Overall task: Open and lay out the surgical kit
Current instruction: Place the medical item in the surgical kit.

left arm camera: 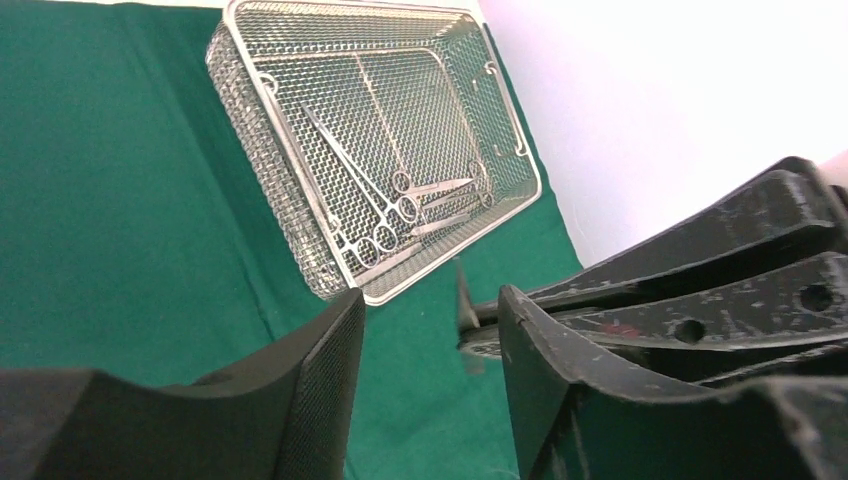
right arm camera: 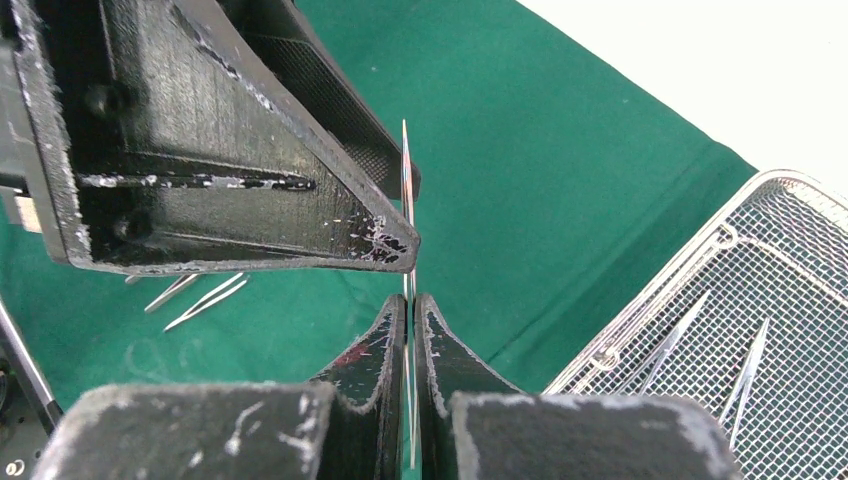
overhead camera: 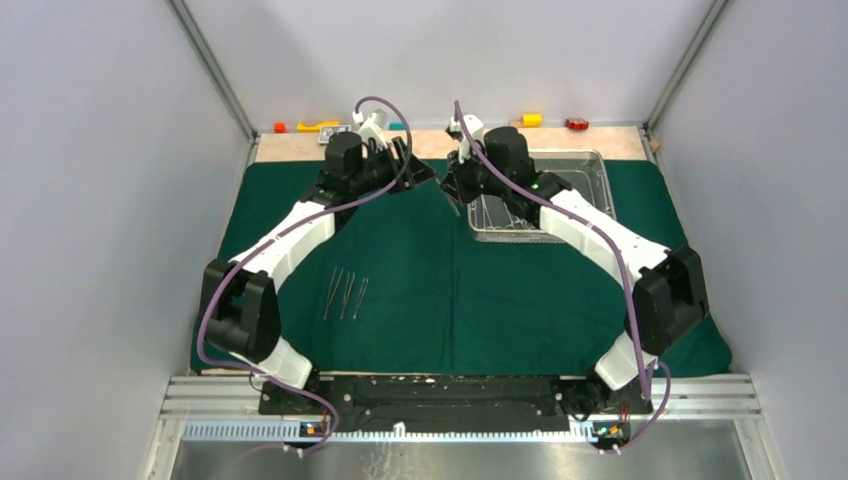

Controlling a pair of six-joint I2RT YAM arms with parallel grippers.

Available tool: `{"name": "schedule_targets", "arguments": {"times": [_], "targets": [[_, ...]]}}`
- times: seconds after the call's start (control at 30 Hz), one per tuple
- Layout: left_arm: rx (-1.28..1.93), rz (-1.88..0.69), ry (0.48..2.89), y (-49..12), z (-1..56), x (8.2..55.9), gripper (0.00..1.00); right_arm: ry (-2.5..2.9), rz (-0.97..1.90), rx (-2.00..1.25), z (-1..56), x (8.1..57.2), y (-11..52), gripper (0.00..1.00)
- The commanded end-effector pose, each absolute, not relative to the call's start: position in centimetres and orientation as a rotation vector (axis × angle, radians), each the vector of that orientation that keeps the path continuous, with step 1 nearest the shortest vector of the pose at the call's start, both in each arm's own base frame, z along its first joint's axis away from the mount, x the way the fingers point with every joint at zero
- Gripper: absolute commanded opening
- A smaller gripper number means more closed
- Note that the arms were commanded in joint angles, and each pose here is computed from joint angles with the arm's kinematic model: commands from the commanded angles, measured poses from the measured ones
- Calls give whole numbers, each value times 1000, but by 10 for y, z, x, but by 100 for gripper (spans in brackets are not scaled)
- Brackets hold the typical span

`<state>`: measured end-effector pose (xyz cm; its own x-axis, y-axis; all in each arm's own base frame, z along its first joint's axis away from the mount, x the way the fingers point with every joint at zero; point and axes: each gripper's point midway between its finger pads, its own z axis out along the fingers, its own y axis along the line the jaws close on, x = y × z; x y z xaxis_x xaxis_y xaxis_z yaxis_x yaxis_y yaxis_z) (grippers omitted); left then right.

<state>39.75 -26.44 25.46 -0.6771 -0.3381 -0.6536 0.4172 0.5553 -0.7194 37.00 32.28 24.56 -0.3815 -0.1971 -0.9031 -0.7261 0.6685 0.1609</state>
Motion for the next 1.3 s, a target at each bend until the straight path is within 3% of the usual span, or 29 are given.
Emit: {"name": "schedule_targets", "arguments": {"times": [0.0, 0.33, 0.5, 0.57, 0.93, 1.07, 1.27], "targets": [[120, -1253, 1865, -275, 292, 403, 55, 1866, 700, -705, 262, 368, 330, 0], [140, -1299, 1875, -283, 288, 402, 24, 1886, 696, -716, 257, 369, 336, 0], [186, -1282, 1859, -282, 289, 399, 0, 1877, 717, -737, 258, 364, 338, 0], [240, -1262, 1830, -281, 293, 396, 0, 1867, 734, -760, 260, 358, 338, 0], [757, -1179, 1460, -269, 336, 328, 0, 1675, 855, -1069, 259, 302, 332, 70], [899, -1242, 1344, -265, 346, 295, 0, 1599, 958, -1169, 258, 279, 331, 77], [1001, -1327, 1254, -265, 350, 262, 0, 1530, 1107, -1268, 254, 251, 337, 79]]}}
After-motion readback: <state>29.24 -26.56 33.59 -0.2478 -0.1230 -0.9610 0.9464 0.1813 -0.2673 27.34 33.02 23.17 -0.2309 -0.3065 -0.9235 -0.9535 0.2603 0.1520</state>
